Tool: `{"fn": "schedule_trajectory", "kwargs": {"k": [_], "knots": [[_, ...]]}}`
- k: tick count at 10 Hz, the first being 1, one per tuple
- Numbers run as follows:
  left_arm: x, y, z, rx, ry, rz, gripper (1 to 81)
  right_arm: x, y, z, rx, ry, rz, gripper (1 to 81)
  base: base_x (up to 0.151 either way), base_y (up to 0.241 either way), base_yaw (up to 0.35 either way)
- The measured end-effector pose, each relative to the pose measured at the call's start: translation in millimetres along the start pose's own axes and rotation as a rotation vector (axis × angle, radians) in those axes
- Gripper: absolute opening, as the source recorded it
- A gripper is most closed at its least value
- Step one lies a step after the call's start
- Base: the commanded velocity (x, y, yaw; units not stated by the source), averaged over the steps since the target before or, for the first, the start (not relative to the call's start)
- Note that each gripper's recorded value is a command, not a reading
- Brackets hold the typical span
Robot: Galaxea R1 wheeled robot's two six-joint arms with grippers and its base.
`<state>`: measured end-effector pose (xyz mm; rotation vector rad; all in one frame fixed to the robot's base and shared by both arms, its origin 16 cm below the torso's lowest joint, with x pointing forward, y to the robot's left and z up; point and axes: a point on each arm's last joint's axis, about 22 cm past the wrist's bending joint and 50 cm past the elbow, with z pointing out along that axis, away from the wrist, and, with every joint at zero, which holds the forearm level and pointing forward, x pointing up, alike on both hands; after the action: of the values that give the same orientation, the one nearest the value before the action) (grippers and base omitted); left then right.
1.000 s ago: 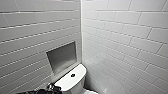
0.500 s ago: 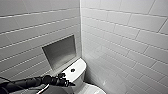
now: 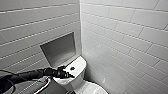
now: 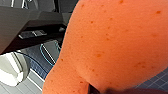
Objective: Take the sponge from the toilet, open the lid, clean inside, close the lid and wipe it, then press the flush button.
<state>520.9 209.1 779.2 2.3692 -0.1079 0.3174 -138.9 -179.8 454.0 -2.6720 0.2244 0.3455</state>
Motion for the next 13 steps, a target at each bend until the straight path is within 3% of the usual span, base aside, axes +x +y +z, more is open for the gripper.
{"fn": "schedule_trajectory", "kwargs": {"k": [2,10,13], "knots": [[22,2,0,0.017,0.015,0.032,1.0,0,0,0,0.000,-0.001,0.000,1.0,0.000,0.000,0.000],[82,-23,28,0.126,0.030,-0.001,1.0,-2,0,0,-0.001,-0.004,0.003,1.0,0.000,0.000,0.000],[100,-41,48,0.157,0.023,-0.027,1.0,-19,2,0,-0.005,-0.041,0.022,1.0,0.000,0.000,0.000]]}}
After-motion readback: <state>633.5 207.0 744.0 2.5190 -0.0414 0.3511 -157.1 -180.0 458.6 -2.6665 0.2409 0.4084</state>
